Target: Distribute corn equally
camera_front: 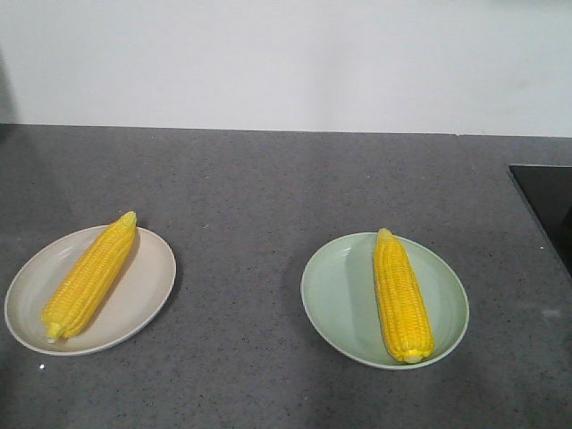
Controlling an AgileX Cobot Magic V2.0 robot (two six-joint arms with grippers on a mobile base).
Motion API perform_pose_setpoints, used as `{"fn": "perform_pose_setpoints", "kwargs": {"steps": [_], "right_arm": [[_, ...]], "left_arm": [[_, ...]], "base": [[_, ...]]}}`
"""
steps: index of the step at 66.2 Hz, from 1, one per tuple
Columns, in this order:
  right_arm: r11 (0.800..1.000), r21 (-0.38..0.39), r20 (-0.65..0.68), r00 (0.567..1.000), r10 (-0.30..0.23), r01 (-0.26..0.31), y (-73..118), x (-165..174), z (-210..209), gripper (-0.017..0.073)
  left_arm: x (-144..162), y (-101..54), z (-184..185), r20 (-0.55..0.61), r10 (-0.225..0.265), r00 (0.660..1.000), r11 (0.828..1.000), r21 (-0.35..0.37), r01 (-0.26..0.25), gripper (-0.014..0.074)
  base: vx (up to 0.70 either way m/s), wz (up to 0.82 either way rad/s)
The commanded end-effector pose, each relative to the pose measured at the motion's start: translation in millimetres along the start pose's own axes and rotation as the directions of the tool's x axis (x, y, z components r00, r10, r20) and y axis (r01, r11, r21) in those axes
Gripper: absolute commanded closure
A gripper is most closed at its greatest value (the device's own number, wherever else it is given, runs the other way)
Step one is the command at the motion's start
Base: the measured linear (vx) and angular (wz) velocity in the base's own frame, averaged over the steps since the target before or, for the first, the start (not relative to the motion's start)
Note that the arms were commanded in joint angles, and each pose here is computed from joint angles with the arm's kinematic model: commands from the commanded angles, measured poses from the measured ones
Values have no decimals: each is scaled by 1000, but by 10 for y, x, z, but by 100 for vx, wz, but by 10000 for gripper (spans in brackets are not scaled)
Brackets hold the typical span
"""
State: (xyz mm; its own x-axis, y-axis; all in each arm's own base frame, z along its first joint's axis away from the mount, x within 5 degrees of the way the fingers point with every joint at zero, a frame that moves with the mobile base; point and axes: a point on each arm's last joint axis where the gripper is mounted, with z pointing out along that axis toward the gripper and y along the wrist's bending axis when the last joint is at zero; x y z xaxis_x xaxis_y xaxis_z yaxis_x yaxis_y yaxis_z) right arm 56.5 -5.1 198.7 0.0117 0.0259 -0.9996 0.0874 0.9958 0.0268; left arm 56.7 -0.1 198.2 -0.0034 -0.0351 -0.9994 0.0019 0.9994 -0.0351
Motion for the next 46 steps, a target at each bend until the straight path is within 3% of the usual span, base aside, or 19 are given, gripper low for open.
{"fn": "perform_pose_setpoints", "kwargs": {"steps": [1, 46], "right_arm": [[1000, -3, 101, 995, -3, 4, 5, -70, -4, 570], [1000, -4, 111, 994, -7, 8, 5, -81, -5, 570]], "left_arm": [[-27, -5, -9, 77, -13, 997, 1000, 9, 13, 600], [-27, -5, -9, 77, -13, 997, 1000, 9, 13, 600]], "base": [[0, 0], [0, 0]]}}
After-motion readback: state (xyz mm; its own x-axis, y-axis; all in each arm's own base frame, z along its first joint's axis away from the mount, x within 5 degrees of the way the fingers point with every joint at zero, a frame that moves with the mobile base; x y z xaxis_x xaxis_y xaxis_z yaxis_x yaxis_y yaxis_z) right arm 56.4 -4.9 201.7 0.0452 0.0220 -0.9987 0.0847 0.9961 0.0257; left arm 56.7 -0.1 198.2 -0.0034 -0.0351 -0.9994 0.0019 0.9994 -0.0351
